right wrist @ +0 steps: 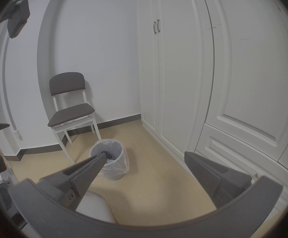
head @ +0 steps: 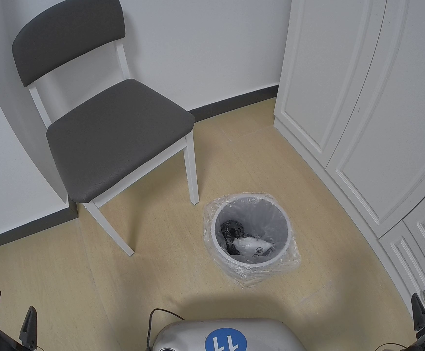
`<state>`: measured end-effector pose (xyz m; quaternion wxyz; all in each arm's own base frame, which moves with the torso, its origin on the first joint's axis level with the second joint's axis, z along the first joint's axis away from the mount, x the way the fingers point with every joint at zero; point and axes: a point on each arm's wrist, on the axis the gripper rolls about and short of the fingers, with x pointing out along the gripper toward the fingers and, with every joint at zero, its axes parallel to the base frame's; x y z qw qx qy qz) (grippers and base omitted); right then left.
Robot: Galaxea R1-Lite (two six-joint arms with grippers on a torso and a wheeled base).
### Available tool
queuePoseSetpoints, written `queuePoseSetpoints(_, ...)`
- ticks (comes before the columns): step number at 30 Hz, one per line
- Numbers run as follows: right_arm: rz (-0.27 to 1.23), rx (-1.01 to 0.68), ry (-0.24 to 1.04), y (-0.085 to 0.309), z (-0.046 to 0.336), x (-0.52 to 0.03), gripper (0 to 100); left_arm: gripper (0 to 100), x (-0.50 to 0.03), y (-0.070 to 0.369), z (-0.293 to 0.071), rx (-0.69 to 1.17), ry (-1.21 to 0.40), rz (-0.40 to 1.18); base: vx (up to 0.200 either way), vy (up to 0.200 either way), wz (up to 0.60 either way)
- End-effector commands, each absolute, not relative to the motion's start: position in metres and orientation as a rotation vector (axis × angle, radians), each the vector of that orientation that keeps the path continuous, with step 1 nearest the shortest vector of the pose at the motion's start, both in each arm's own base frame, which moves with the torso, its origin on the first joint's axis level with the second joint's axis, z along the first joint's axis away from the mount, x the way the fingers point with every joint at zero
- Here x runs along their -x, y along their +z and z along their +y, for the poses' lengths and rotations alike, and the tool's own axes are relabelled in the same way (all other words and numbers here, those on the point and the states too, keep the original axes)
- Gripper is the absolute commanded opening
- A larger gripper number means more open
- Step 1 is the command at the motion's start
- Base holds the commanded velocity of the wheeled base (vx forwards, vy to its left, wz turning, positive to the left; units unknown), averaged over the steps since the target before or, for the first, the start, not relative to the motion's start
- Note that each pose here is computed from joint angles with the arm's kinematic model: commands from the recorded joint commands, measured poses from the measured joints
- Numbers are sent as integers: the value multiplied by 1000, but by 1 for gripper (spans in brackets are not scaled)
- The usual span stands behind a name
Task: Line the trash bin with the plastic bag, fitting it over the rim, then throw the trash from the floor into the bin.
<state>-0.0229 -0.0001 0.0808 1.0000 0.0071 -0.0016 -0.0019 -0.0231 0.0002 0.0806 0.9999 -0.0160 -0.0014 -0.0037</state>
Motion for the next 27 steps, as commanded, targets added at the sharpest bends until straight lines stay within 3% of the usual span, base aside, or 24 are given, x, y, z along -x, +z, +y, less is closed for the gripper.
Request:
queuePoseSetpoints(1,-2,-14,-5,76,0,23,100,100,23,76,0,32,-6,-1,0,0,0)
queuePoseSetpoints(27,0,-6,-6,75,0,23,100,100,23,75,0,5,-9,0,0,0,0)
